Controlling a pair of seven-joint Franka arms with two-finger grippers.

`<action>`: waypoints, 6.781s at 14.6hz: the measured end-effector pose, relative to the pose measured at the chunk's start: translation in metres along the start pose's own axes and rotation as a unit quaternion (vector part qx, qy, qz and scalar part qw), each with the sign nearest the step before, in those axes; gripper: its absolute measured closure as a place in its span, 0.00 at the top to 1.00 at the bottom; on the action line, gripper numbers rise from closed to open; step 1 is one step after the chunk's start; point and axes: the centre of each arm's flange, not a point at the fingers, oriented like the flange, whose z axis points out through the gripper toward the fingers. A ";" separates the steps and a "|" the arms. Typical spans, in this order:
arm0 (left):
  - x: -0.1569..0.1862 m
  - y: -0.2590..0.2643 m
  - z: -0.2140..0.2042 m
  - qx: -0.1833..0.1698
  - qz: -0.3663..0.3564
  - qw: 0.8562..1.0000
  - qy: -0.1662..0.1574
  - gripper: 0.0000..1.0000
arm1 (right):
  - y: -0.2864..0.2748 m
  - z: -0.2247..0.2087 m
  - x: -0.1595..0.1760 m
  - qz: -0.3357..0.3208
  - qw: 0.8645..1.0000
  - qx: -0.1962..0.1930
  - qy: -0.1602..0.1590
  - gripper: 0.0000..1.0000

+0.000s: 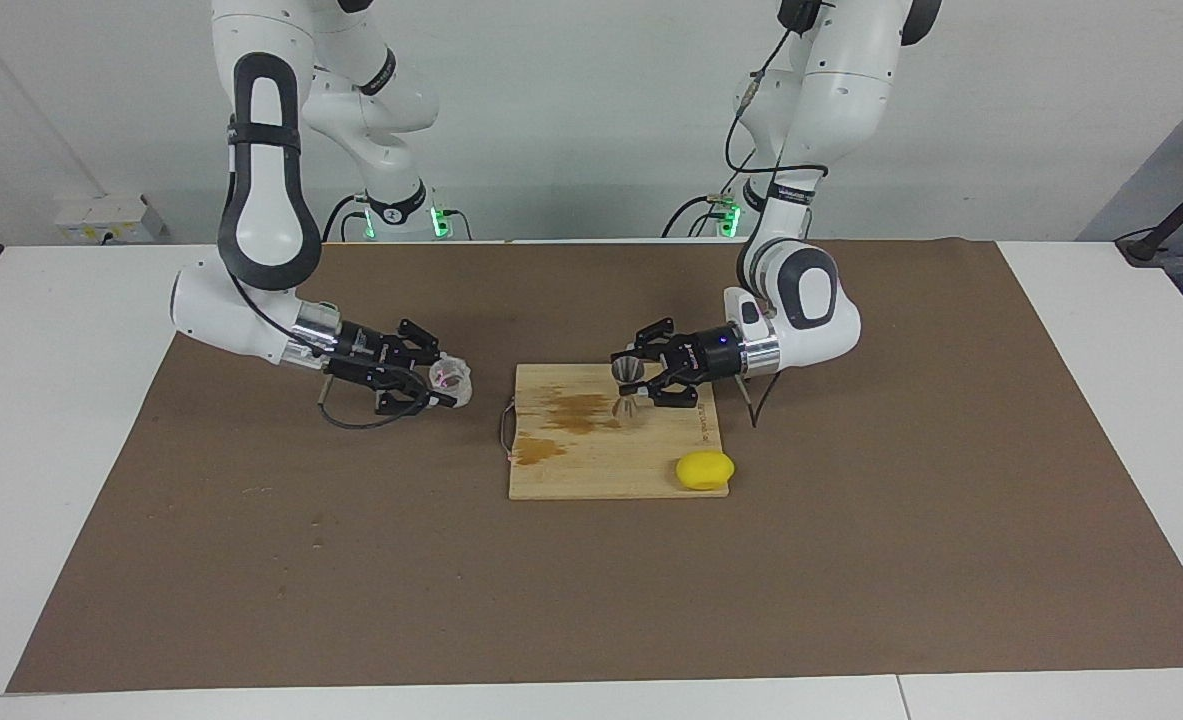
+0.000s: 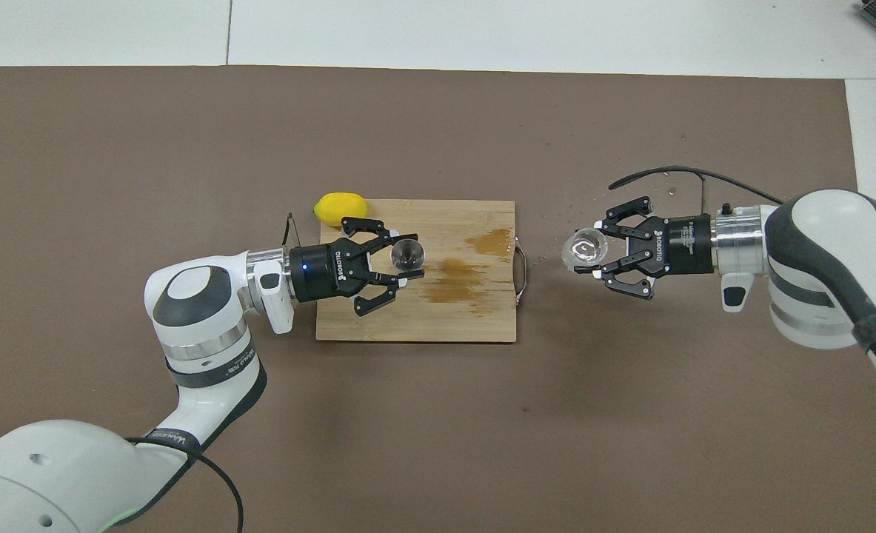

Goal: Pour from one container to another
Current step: 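Carry the dark cup onto the board while the right gripper brings the glass, then release the dark cup with the left gripper while the right gripper raises the glass, then tilt the glass over the dark cup while the left gripper withdraws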

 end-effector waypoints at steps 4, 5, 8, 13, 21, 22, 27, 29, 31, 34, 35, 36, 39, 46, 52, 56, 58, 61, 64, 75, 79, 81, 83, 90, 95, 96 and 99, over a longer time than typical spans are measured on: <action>-0.014 0.002 -0.003 0.017 0.005 1.000 0.007 0.51 | 0.001 0.018 -0.013 -0.018 1.000 -0.003 0.010 0.51; -0.019 0.003 -0.002 0.020 0.007 1.000 0.008 0.51 | 0.002 0.026 -0.019 -0.020 1.000 -0.002 0.015 0.51; -0.028 0.008 0.007 0.022 0.005 1.000 0.011 0.51 | 0.003 0.042 -0.034 -0.009 1.000 -0.004 0.022 0.51; -0.034 0.010 0.012 0.025 0.007 1.000 0.014 0.51 | 0.002 0.061 -0.058 0.007 0.999 0.005 0.034 0.51; -0.040 0.011 0.012 0.027 0.010 1.000 0.012 0.79 | 0.005 0.082 -0.083 -0.009 0.998 -0.002 0.055 0.51; -0.041 0.011 0.012 0.027 0.010 1.000 0.012 0.92 | 0.005 0.083 -0.085 -0.009 0.998 -0.002 0.055 0.51; -0.040 0.007 0.008 0.032 0.012 0.999 0.011 1.00 | 0.006 0.093 -0.098 -0.016 0.998 0.001 0.058 0.51; -0.040 0.002 0.001 0.039 0.012 0.999 0.012 1.00 | 0.008 0.099 -0.103 -0.019 0.998 0.003 0.061 0.51; -0.040 -0.003 -0.008 0.046 0.012 0.999 0.014 1.00 | 0.010 0.105 -0.105 -0.023 0.998 0.002 0.064 0.51; -0.045 -0.008 -0.026 0.046 0.012 0.999 0.013 1.00 | 0.013 0.115 -0.110 -0.032 0.997 -0.003 0.071 0.51; -0.047 -0.010 -0.036 0.043 0.012 0.999 0.012 1.00 | 0.014 0.116 -0.112 -0.036 0.996 -0.003 0.077 0.51; -0.050 -0.013 -0.048 0.039 0.014 0.999 0.010 1.00 | 0.013 0.117 -0.114 -0.039 0.996 -0.001 0.082 0.51; -0.054 -0.022 -0.089 0.033 0.019 0.999 0.005 1.00 | 0.013 0.124 -0.124 -0.048 0.995 -0.004 0.084 0.51; -0.061 -0.029 -0.158 0.015 0.025 1.000 -0.005 1.00 | 0.013 0.138 -0.139 -0.045 0.995 -0.005 0.094 0.51; -0.063 -0.030 -0.192 0.009 0.028 1.000 -0.010 1.00 | 0.007 0.140 -0.149 -0.039 0.990 -0.006 0.135 0.51; -0.061 -0.030 -0.208 0.003 0.032 0.999 -0.020 1.00 | 0.009 0.148 -0.156 -0.050 0.987 -0.011 0.151 0.51; -0.055 -0.030 -0.222 -0.002 0.028 0.999 -0.034 1.00 | 0.009 0.150 -0.162 -0.058 0.986 -0.013 0.154 0.51; -0.039 -0.032 -0.235 0.002 0.027 0.998 -0.057 1.00 | 0.009 0.152 -0.167 -0.068 0.982 -0.014 0.178 0.51; -0.022 -0.030 -0.244 -0.009 0.003 0.994 -0.104 1.00 | 0.007 0.155 -0.176 -0.065 0.979 -0.010 0.193 0.51; 0.064 -0.012 -0.285 0.005 -0.126 0.945 -0.301 1.00 | 0.014 0.172 -0.193 -0.071 0.968 -0.009 0.242 0.51; 0.097 0.001 -0.295 0.031 -0.179 0.911 -0.371 1.00 | 0.017 0.175 -0.197 -0.079 0.961 -0.016 0.266 0.51; 0.111 0.006 -0.299 0.045 -0.191 0.898 -0.395 1.00 | 0.017 0.174 -0.199 -0.082 0.959 -0.017 0.272 0.51; 0.121 0.012 -0.304 0.062 -0.212 0.878 -0.424 1.00 | 0.015 0.175 -0.199 -0.080 0.957 -0.017 0.278 0.51; 0.156 0.025 -0.319 0.128 -0.248 0.815 -0.508 1.00 | 0.010 0.175 -0.206 -0.059 0.955 -0.005 0.290 0.51; 0.177 0.034 -0.334 0.198 -0.274 0.757 -0.558 1.00 | 0.011 0.182 -0.215 -0.062 0.950 -0.010 0.306 0.51; 0.178 0.033 -0.337 0.213 -0.277 0.748 -0.564 1.00 | 0.013 0.186 -0.217 -0.065 0.948 -0.011 0.310 0.51; 0.181 0.030 -0.342 0.257 -0.288 0.715 -0.583 1.00 | 0.016 0.196 -0.218 -0.067 0.945 -0.014 0.319 0.51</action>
